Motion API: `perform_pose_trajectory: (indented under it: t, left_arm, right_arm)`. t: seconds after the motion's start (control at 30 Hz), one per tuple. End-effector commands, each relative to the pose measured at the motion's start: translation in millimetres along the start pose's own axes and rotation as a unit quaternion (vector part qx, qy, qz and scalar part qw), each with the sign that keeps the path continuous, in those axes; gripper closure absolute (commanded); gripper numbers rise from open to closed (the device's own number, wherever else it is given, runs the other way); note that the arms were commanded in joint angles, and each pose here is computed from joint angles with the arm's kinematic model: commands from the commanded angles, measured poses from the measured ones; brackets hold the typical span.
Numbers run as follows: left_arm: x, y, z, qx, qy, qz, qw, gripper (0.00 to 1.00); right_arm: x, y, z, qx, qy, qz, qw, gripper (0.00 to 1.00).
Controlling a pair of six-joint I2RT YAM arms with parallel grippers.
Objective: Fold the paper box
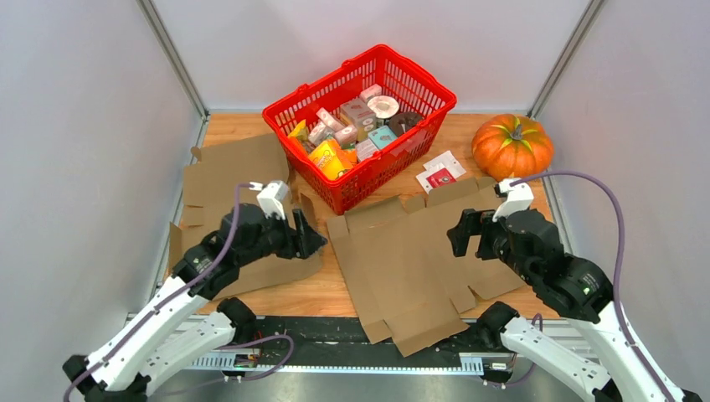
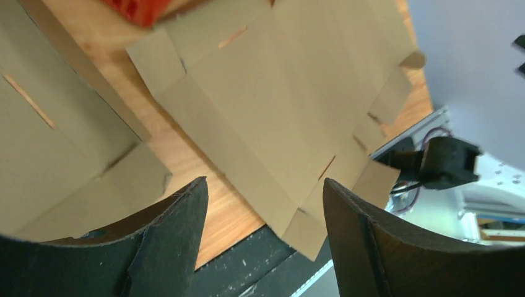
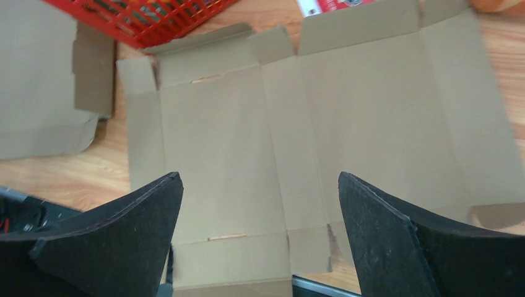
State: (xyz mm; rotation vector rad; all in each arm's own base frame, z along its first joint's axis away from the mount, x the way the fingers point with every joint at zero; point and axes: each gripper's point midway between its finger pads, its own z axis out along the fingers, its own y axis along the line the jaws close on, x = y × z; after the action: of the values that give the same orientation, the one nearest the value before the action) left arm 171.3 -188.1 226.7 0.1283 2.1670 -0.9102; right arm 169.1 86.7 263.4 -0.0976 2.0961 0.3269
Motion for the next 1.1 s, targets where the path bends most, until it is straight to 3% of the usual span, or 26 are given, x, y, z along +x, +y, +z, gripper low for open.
perform_pose_trajectory:
  t: [0.0, 0.23, 0.4, 0.57, 0.67, 0.87, 1.07]
  left_arm:
    - [12.2, 1.4, 22.9, -0.054, -0.028, -0.032, 0.998, 0.22]
    - [76.4, -37.4, 103.7, -0.043, -0.02, -0.102, 0.994, 0.21]
    - [83.5, -29.9, 119.7, -0.064, -0.104, -0.134, 0.983, 0.17]
    - [121.3, -6.2, 139.5, -0.118, -0.08, -0.223, 0.964, 0.17]
    - [151.3, 21.3, 138.2, -0.158, -0.062, -0.257, 0.951, 0.21]
    - [148.8, 38.1, 116.7, -0.198, -0.086, -0.186, 0.958, 0.19]
    - [156.9, 63.0, 101.9, -0.202, -0.101, -0.224, 0.948, 0.16]
  right_arm:
    - [-7.9, 40.4, 0.0, -0.103, -0.001, -0.006, 0.995, 0.0]
    - [-23.1, 54.7, -7.6, -0.136, -0.004, -0.027, 0.99, 0.0]
    - [-30.3, 56.5, -24.7, -0.154, -0.02, -0.019, 0.988, 0.0]
    - [-25.2, 53.5, -37.7, -0.166, -0.026, -0.013, 0.986, 0.0]
    - [-20.7, 48.5, -39.5, -0.158, -0.023, -0.012, 0.987, 0.0]
    - [-13.0, 46.4, -38.0, -0.157, -0.016, -0.013, 0.987, 0.0]
    - [-8.2, 50.9, -33.0, -0.166, -0.008, -0.009, 0.986, 0.0]
